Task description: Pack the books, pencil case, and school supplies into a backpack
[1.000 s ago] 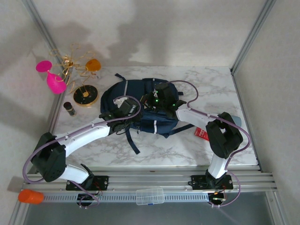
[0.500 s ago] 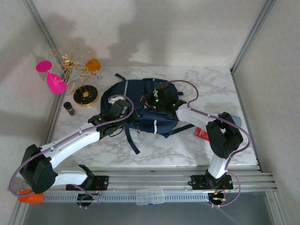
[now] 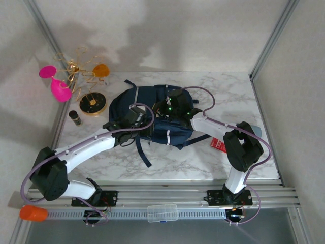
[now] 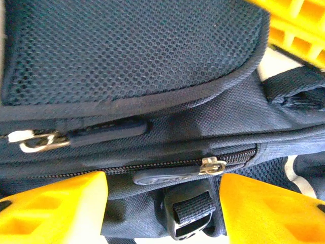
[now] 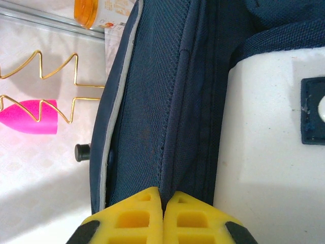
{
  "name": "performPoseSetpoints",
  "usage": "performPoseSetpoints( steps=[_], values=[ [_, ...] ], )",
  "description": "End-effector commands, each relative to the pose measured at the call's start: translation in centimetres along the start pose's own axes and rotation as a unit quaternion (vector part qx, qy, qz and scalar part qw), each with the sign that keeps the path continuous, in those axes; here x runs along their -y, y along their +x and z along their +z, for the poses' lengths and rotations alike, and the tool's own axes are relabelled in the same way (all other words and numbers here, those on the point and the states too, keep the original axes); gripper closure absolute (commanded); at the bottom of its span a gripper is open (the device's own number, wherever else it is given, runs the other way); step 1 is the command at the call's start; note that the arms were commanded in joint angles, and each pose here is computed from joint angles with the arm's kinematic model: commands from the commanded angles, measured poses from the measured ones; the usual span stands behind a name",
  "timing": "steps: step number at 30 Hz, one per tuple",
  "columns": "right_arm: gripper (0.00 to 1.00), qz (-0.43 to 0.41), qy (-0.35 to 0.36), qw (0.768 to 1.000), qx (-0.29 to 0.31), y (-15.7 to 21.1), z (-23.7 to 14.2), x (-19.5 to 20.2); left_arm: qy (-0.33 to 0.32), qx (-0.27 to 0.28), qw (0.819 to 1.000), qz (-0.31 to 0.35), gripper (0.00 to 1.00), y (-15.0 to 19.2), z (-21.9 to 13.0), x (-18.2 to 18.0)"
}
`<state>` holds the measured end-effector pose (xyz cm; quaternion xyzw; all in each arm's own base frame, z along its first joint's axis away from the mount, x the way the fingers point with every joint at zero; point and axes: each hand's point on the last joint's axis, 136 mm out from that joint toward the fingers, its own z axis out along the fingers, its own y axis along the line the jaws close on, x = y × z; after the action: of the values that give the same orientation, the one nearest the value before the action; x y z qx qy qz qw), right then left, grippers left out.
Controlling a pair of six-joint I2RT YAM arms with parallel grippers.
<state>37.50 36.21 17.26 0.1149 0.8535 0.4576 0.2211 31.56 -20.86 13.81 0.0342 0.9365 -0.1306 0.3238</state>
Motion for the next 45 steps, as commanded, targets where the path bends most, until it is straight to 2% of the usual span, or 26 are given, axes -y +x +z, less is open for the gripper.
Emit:
performPoseSetpoints(
  steps=[1,5,9,16,24,29,32,35,40,42,45],
  values=[
    [1.00,-0.038,-0.085,0.994,0.054,-3.4,-2.4,-6.2,0.041,0.009,0.999,0.029,0.39,-1.3,0.3,1.7],
    [1.00,-0.037,-0.082,0.995,0.052,-3.3,-2.2,-6.0,0.054,0.016,0.998,0.041,0.39,-2.1,0.6,2.5],
    [1.00,-0.037,-0.081,0.995,0.052,-3.4,-2.2,-5.9,0.102,0.018,0.993,0.052,0.44,-2.3,0.1,4.2],
    [1.00,-0.038,-0.081,0.995,0.054,-3.6,-2.2,-5.9,0.100,0.041,0.992,0.059,0.60,-2.3,-0.5,3.7],
    [1.00,-0.038,-0.078,0.995,0.054,-3.6,-2.2,-5.7,0.111,0.037,0.991,0.067,0.82,-2.1,-0.4,4.1],
    [1.00,-0.038,-0.076,0.995,0.054,-3.7,-2.2,-5.5,0.146,0.020,0.986,0.078,0.88,-1.0,-0.6,5.0],
    [1.00,-0.038,-0.078,0.995,0.055,-3.8,-2.2,-5.6,0.137,0.022,0.987,0.077,0.91,-0.8,-0.5,4.6],
    [1.00,-0.038,-0.077,0.995,0.053,-3.8,-2.1,-5.5,0.108,0.008,0.991,0.079,0.91,-0.5,0.1,3.7],
    [1.00,-0.039,-0.080,0.995,0.056,-3.9,-2.2,-5.6,0.104,0.009,0.992,0.076,0.87,-0.3,0.7,3.5],
    [1.00,-0.039,-0.078,0.995,0.055,-3.9,-2.2,-5.5,0.115,0.006,0.990,0.076,0.90,-0.3,0.8,3.9],
    [1.00,-0.042,-0.069,0.995,0.054,-3.8,-2.2,-5.1,0.095,0.020,0.993,0.071,1.00,-0.6,0.7,3.1]
  ],
)
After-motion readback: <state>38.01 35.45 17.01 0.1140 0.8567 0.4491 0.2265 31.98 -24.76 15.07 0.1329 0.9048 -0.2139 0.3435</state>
